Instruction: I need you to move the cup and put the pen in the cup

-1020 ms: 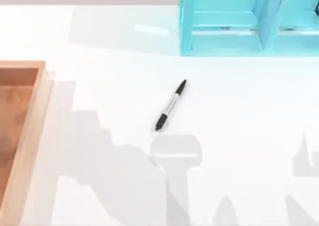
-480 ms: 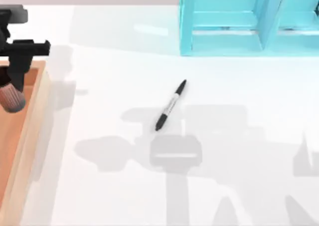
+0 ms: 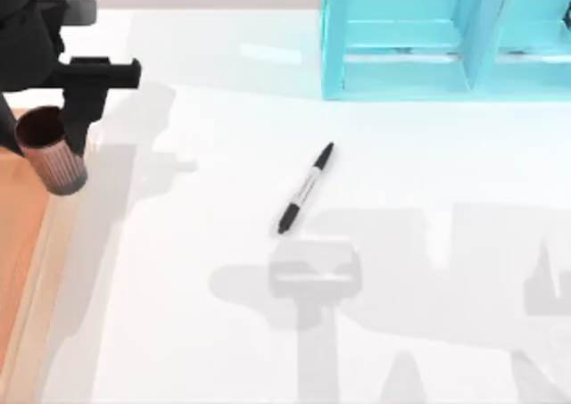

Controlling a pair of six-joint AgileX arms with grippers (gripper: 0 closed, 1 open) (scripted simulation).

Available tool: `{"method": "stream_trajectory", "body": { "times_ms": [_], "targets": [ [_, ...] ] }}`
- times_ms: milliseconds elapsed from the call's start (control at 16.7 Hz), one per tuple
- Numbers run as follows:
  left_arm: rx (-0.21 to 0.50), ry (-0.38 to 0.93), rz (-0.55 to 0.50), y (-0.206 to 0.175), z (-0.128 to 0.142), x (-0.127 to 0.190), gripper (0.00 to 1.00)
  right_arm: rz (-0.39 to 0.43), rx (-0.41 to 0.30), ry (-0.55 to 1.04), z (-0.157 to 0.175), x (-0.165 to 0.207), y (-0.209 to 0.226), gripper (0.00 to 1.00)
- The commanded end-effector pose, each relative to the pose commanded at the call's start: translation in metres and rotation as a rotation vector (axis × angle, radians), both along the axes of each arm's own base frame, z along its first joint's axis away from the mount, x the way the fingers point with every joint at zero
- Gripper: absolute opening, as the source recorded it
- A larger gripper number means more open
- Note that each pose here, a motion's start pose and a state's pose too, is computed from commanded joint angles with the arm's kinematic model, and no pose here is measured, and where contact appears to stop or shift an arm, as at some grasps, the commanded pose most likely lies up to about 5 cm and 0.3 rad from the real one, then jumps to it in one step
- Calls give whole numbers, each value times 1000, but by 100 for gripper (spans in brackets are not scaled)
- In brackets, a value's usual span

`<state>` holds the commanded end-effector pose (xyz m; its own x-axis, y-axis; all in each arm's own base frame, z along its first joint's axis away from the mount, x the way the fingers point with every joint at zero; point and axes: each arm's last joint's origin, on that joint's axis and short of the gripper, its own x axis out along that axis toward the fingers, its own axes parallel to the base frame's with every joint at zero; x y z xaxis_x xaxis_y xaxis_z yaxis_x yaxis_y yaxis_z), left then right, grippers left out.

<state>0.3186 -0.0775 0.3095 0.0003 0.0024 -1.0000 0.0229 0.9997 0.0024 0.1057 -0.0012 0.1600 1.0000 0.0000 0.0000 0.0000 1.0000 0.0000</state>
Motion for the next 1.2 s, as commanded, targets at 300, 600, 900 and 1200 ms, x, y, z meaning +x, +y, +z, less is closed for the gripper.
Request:
{"method": "stream_trajectory", "body": {
  "times_ms": [300,600,900,1200],
  "targets": [
    [5,13,10,-18,-26,16,0,0,0,0,0,0,0,100],
    [4,-1,4,-67,-83,38,0,0,0,0,0,0,0,100],
    [5,2,5,-71,-89,39,0,0,0,0,0,0,0,100],
    [4,0,4,-72,-115,39,0,0,0,0,0,0,0,100]
  ]
}}
